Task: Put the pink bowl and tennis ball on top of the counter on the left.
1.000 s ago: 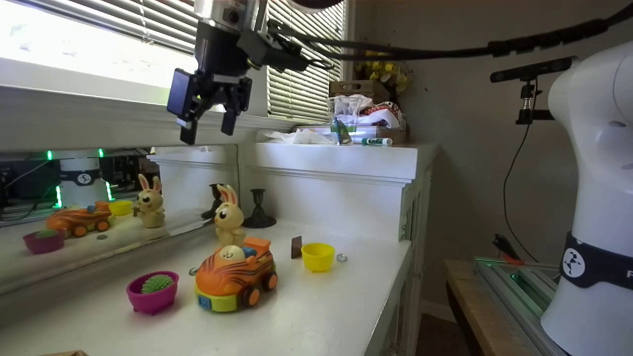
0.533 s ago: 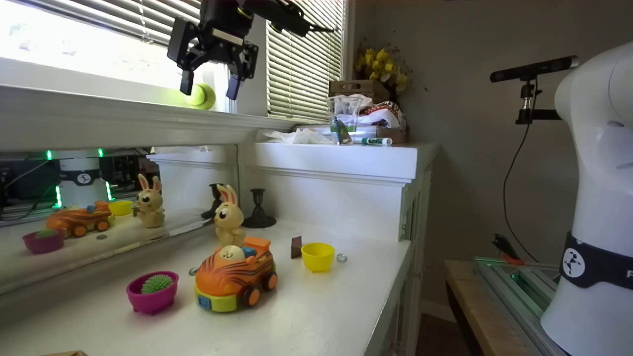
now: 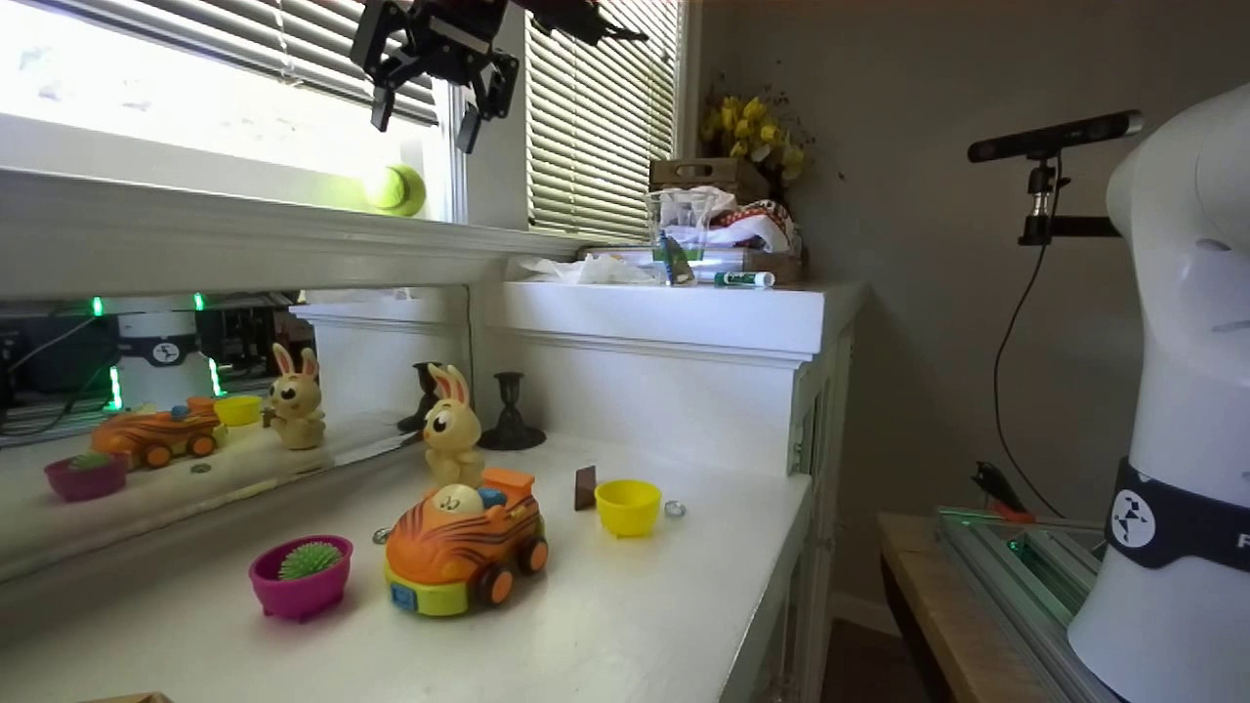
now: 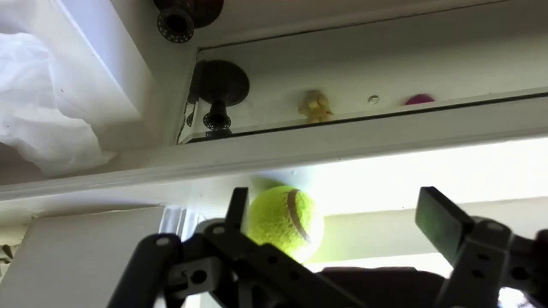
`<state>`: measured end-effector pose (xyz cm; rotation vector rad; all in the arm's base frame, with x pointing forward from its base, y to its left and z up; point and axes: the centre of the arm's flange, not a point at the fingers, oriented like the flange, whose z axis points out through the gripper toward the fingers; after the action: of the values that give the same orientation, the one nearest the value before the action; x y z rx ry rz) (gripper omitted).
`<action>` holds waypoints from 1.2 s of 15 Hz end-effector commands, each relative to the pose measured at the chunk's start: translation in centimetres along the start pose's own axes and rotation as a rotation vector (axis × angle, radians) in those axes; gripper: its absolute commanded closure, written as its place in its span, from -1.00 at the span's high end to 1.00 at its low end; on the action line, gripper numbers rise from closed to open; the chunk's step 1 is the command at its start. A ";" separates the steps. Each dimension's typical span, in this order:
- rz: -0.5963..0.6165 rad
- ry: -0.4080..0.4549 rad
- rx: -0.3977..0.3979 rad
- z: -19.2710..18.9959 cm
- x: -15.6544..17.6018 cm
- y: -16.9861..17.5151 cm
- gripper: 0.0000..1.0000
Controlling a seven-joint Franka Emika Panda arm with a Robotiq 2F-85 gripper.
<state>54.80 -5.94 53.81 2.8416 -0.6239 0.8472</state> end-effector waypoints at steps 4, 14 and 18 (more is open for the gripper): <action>-0.006 0.060 0.046 2.5 3.6 2.1 1.00; -0.026 0.113 0.060 6.7 5.4 3.3 1.00; -0.036 0.110 0.065 7.5 5.5 3.3 1.00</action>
<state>60.19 -11.82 50.34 2.8167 -0.5572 0.9992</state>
